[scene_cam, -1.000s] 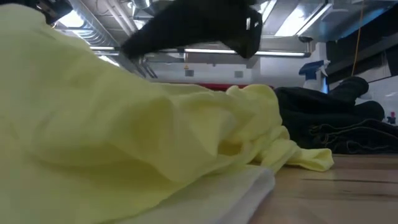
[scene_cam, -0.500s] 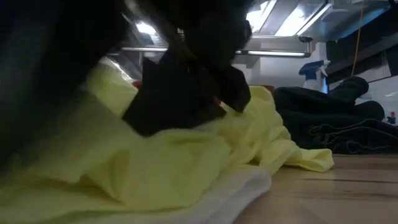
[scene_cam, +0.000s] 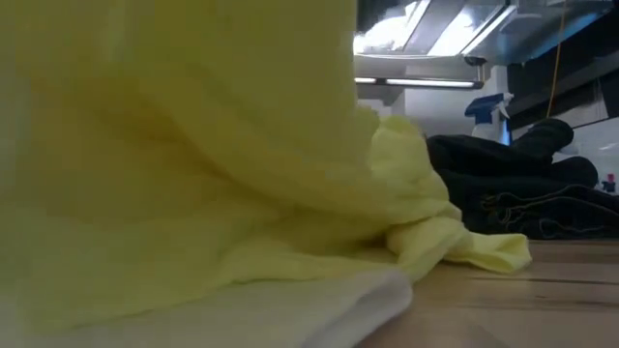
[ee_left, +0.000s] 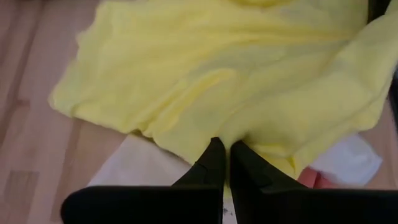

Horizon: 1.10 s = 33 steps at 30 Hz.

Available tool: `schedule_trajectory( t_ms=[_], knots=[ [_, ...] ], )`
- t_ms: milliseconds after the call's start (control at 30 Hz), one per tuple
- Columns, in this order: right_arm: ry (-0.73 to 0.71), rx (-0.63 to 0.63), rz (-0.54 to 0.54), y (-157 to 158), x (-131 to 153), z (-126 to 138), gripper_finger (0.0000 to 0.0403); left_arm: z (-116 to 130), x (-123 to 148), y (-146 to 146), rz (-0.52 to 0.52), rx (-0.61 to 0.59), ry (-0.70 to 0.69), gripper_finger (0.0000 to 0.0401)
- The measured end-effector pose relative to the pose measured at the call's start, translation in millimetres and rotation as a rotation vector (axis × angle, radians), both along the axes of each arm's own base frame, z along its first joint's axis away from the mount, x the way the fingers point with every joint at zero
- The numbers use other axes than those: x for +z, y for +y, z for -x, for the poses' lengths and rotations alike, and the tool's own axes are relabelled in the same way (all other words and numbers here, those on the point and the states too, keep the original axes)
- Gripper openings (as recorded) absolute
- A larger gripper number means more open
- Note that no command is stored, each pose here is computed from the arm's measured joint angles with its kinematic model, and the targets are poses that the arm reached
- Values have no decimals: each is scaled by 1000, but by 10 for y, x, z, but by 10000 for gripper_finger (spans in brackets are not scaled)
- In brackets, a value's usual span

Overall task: Fold laundry
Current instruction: Fold the yellow shirt

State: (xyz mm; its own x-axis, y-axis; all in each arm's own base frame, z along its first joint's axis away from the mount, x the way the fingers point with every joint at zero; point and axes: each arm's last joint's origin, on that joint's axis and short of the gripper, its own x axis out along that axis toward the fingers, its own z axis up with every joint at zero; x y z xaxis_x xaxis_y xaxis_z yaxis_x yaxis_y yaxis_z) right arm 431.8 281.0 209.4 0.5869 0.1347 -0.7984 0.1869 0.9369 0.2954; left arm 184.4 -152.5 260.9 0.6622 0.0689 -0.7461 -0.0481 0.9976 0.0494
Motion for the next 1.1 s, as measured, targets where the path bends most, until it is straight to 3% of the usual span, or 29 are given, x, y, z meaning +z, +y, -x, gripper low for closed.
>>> schedule_trajectory(
  t_ms=[233, 433, 600, 767, 1100],
  knots=[
    [10, -25, 34, -291, 405, 73, 1, -28, 409, 122, -80, -22, -151, 0],
    [97, -44, 47, -657, 596, 92, 1, -191, 492, 386, -156, 0, -137, 0],
    [147, -27, 11, -799, 588, 49, 4, -254, 427, 551, -65, -20, -25, 0],
    [76, -3, 17, -662, 548, 49, 2, -165, 369, 558, -53, -39, 83, 0],
    [81, -70, -28, -670, 413, 27, 1, -190, 386, 555, -57, -94, 66, 0]
  ],
)
